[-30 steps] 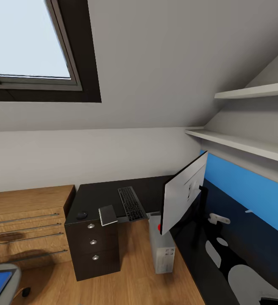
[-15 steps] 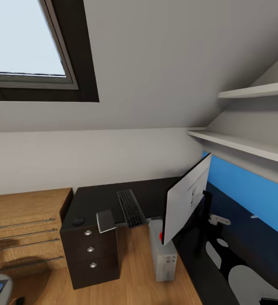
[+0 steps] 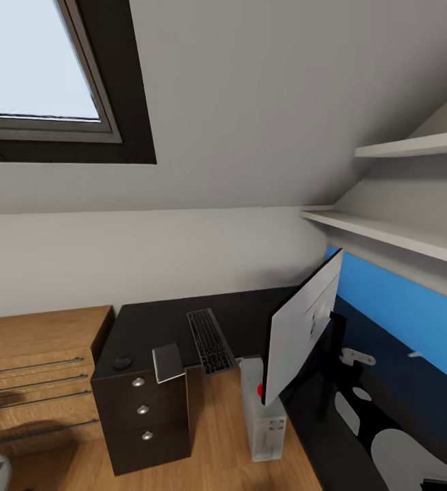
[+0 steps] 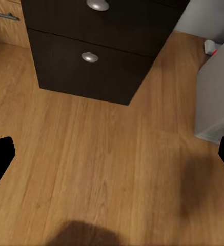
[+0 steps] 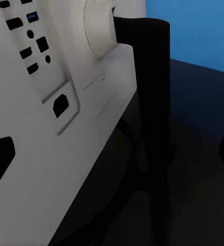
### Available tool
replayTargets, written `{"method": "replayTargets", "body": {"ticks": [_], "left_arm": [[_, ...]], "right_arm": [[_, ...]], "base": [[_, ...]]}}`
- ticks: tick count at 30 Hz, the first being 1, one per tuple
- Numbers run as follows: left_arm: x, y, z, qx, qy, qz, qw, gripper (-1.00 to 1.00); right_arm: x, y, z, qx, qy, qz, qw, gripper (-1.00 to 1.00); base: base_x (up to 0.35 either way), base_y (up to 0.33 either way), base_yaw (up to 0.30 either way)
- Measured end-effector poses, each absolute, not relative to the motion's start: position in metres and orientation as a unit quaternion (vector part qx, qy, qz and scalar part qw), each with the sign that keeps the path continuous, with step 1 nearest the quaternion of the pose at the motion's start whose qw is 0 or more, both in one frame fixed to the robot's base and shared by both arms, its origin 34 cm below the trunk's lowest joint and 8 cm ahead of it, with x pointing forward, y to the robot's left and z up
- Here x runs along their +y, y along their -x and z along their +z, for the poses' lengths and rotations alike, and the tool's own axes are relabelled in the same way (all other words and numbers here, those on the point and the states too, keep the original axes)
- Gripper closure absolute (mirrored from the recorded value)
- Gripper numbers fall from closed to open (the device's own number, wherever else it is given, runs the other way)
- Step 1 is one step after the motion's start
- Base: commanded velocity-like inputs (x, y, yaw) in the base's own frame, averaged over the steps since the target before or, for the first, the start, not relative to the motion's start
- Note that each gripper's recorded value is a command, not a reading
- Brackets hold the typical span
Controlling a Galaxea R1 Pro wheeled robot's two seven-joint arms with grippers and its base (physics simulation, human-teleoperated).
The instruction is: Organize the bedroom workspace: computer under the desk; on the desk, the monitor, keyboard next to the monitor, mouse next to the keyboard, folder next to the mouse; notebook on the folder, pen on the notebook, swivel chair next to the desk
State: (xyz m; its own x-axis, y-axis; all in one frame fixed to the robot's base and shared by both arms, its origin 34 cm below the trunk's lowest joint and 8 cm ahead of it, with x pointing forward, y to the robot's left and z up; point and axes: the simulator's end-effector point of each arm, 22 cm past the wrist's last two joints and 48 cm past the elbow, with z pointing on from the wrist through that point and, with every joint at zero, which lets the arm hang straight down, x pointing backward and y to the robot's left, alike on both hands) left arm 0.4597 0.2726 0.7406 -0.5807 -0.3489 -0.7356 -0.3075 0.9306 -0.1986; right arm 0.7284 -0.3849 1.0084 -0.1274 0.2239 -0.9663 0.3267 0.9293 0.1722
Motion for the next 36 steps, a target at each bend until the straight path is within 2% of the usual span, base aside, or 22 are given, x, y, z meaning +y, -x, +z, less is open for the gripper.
{"method": "replayTargets", "body": {"ticks": [15, 36], "left_arm": [[0.272, -0.464, 0.746, 0.886, 0.184, -0.026, 0.425, -1.0], [0.274, -0.471, 0.735, 0.885, 0.188, -0.025, 0.426, -1.0]], "right_arm": [[-0.384, -0.728, 1.02, 0.74, -0.183, -0.04, 0.646, -1.0], [-0.383, -0.734, 1.004, 0.743, -0.183, -0.039, 0.643, -1.0]], "base": [[0.002, 0.0, -0.161], [0.0, 0.0, -0.013]]}}
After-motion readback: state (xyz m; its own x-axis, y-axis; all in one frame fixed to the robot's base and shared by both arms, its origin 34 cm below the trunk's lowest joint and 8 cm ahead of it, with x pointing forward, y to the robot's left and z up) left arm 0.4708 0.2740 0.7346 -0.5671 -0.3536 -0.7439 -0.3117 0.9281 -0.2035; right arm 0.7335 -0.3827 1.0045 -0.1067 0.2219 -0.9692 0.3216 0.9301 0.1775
